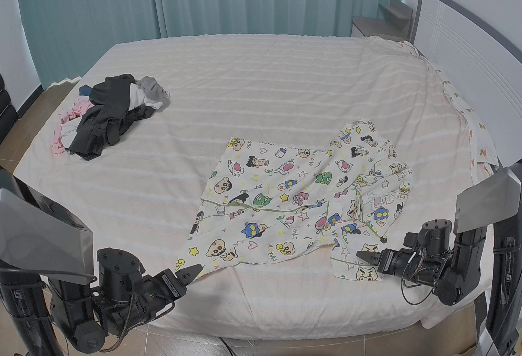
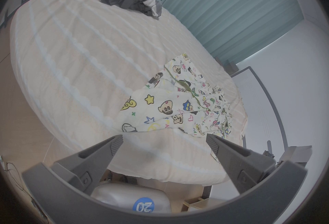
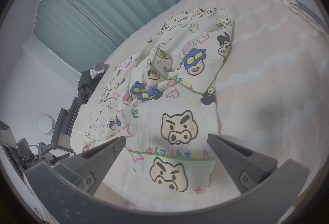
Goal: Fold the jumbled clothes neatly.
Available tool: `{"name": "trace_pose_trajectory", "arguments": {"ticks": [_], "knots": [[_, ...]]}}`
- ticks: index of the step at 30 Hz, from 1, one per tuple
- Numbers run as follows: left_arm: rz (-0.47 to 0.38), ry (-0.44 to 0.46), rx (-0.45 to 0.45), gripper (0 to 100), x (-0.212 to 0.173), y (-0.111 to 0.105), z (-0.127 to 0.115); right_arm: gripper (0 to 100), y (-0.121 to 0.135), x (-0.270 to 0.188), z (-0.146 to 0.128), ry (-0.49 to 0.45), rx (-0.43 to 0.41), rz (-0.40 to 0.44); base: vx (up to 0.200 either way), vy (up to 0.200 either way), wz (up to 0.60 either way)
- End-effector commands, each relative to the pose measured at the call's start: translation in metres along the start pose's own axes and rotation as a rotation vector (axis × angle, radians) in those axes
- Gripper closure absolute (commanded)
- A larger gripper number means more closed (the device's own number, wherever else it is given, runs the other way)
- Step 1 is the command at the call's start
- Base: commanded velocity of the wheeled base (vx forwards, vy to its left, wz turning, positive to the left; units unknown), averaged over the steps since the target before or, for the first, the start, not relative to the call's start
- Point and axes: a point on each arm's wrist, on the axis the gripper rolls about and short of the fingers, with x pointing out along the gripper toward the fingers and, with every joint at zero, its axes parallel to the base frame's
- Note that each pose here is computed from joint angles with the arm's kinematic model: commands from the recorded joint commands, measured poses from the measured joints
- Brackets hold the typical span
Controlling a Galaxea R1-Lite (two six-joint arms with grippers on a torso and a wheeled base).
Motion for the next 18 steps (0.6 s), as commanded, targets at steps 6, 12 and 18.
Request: {"name": "trace_pose_trajectory", "arguments": {"ticks": [6, 12, 18], "knots": [[0.032, 0.019, -0.002, 0, 0.001, 0.007, -0.004, 0, -0.01, -0.004, 0.01, -0.042, 0.014, -0.034, 0.0, 0.0, 0.0], [0.033, 0.02, -0.001, 0, 0.001, 0.007, -0.005, 0, -0.017, 0.002, 0.002, -0.032, 0.008, -0.086, 0.0, 0.0, 0.0], [0.034, 0.019, 0.0, 0, 0.001, 0.007, -0.005, 0, -0.02, 0.016, -0.01, -0.003, -0.005, -0.083, 0.0, 0.0, 0.0]]}}
